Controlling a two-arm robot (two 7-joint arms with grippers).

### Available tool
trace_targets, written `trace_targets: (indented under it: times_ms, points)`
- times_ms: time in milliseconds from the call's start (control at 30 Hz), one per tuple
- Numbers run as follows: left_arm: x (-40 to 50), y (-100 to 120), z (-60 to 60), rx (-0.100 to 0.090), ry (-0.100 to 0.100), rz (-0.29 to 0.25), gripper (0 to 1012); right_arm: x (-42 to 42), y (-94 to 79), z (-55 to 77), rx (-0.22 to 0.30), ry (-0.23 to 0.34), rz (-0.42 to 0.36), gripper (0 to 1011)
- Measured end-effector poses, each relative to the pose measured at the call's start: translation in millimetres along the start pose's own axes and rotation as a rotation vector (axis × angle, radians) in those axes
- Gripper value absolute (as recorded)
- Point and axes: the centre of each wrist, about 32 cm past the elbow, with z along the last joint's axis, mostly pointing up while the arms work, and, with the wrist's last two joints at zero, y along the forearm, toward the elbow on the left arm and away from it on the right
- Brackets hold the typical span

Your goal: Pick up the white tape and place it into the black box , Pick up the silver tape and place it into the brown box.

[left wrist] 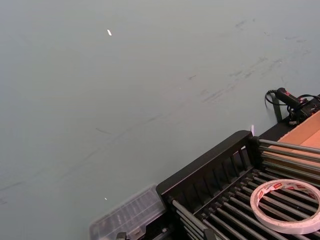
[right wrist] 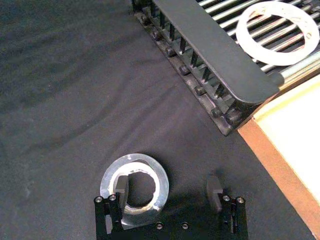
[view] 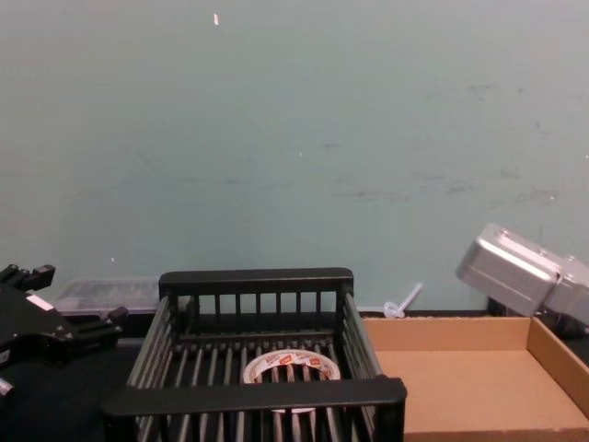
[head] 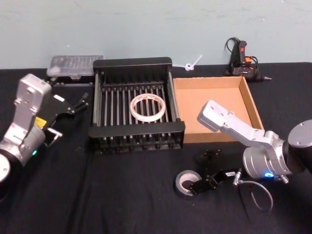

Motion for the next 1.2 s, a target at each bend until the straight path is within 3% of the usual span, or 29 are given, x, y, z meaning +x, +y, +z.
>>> trace_targets:
  times_ms: [300,533,1200]
  points:
    - [0.0,0.0,0.0,0.000,0.000,0.000,1001,-0.2,-0.2,-0.1,0.000,0.000,0.000,1002]
    - [0.0,0.0,0.0,0.000,0.000,0.000,1001,-0.3,-0.3,-0.4,-0.001,0.000,0.000,882]
    - [0.0,0.0,0.0,0.000,0.000,0.000,1001,-0.2,-0.7,0.0,0.001,-0.001,-0.001,248]
